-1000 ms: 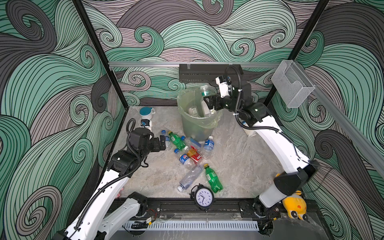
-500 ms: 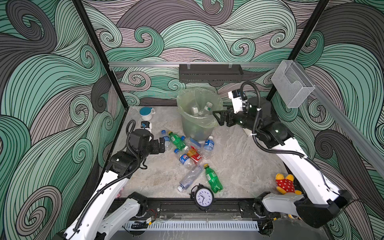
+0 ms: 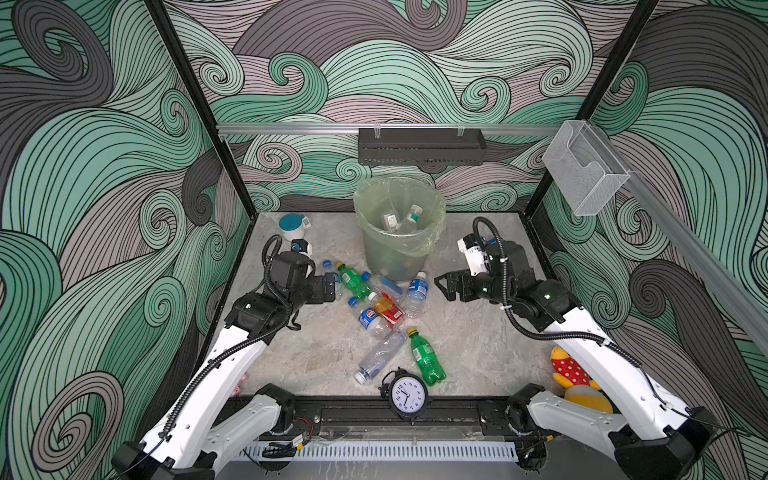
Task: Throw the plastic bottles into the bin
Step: 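Withdraw the right gripper and lower it to the green Sprite bottle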
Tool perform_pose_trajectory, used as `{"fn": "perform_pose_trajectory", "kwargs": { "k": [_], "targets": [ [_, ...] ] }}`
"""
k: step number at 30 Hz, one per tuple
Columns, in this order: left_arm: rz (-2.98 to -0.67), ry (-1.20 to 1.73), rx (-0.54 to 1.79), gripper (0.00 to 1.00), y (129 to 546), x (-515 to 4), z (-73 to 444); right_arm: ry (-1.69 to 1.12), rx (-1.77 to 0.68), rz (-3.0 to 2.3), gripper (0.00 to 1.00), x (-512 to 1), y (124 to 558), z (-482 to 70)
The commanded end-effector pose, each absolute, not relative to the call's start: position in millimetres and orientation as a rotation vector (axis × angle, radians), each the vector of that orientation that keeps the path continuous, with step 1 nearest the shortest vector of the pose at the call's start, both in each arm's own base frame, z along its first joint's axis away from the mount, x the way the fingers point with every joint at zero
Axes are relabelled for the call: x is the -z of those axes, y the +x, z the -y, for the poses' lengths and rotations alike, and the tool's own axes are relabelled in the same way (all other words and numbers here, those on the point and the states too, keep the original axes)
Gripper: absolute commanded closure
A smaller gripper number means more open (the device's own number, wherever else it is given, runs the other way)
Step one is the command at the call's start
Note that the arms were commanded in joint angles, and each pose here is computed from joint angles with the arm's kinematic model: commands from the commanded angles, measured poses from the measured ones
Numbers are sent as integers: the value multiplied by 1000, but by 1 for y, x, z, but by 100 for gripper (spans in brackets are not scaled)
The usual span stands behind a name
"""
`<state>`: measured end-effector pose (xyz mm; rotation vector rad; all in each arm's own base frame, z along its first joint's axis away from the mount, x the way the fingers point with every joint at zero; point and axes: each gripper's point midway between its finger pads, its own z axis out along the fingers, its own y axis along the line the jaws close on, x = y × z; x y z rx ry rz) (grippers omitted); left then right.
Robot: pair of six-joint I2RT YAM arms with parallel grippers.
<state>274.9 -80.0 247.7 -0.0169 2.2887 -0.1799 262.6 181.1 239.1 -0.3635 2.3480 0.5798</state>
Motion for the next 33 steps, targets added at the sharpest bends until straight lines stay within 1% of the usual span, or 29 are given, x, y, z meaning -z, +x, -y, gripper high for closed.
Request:
{"fn": "perform_pose_trajectory", "kwargs": {
  "k": [1,6,13,18,22,33],
  "targets": [
    [-2237,-34,208,1,275,-265,79,-330,-649,-2423,7,-223,247,-186],
    [-2237,-54,202,1,270,-263,75,-326,-630,-2569,10,-186,228,-186],
    [-2239,-61,195,1,268,-261,73,-351,-672,-2736,9,-149,199,-197],
    [-2238,-65,192,1,269,-261,72,-404,-648,-2838,8,-129,181,-205],
    [-2243,-62,187,1,269,-258,73,-427,-673,-2885,8,-115,172,-214],
    [-2252,-58,162,1,267,-253,69,-472,-636,-2982,9,-82,161,-233]
  ]
}}
